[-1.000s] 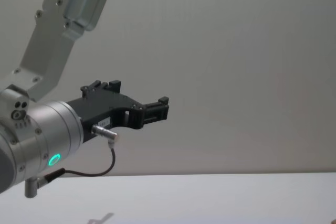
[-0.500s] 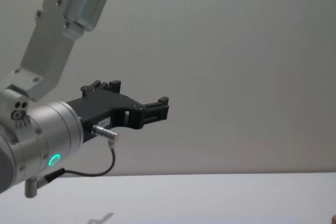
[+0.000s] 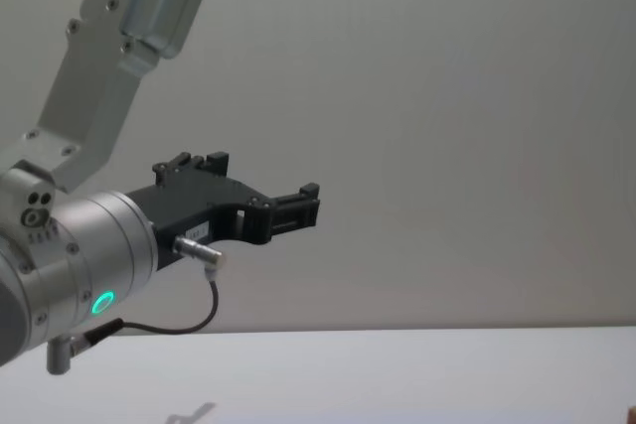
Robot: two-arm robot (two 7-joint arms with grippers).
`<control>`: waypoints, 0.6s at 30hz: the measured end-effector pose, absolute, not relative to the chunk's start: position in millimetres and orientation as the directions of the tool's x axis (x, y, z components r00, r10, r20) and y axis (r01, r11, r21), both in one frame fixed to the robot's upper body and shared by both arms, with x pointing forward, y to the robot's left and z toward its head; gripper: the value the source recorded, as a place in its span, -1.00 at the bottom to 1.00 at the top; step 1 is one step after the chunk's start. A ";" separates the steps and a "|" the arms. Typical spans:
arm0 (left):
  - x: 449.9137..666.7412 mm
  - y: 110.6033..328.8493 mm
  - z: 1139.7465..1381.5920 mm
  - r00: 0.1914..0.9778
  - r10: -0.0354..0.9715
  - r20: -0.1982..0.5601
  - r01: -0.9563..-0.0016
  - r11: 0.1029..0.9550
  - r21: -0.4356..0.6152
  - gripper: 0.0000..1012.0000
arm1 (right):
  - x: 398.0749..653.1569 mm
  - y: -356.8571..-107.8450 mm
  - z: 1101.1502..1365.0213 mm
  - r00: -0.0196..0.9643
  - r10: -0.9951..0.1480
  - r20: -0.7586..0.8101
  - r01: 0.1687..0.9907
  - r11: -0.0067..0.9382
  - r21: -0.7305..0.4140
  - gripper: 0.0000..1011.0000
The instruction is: Use the one hand to pick up the stamp and affix it onto the A4 paper.
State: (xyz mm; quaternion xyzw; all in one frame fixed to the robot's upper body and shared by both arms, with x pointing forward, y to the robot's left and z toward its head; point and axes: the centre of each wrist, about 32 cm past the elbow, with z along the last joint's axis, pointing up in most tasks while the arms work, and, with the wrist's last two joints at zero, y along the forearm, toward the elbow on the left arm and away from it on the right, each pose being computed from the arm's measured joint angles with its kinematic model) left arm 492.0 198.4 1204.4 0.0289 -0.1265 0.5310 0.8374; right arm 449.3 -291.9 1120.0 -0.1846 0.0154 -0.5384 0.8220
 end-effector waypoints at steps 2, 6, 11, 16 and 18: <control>492.0 198.4 1204.4 0.404 0.882 0.243 -0.897 0.434 -0.086 0.98 | 449.5 -291.9 1119.5 0.421 -0.890 0.175 0.879 0.353 -0.322 -0.20; 492.0 198.4 1204.4 0.404 0.882 0.242 -0.897 0.434 -0.086 0.98 | 450.3 -292.4 1118.9 0.423 -0.888 0.178 0.877 0.353 -0.325 0.04; 492.0 198.4 1204.4 0.404 0.882 0.242 -0.897 0.434 -0.086 0.98 | 451.4 -292.8 1119.2 0.423 -0.888 0.179 0.878 0.353 -0.324 0.35; 492.0 198.4 1204.4 0.404 0.882 0.242 -0.897 0.434 -0.086 0.98 | 452.7 -292.8 1120.8 0.421 -0.890 0.178 0.881 0.353 -0.316 0.70; 492.0 198.4 1204.4 0.404 0.882 0.242 -0.897 0.434 -0.086 0.98 | 453.5 -292.4 1122.5 0.419 -0.891 0.176 0.883 0.354 -0.307 0.77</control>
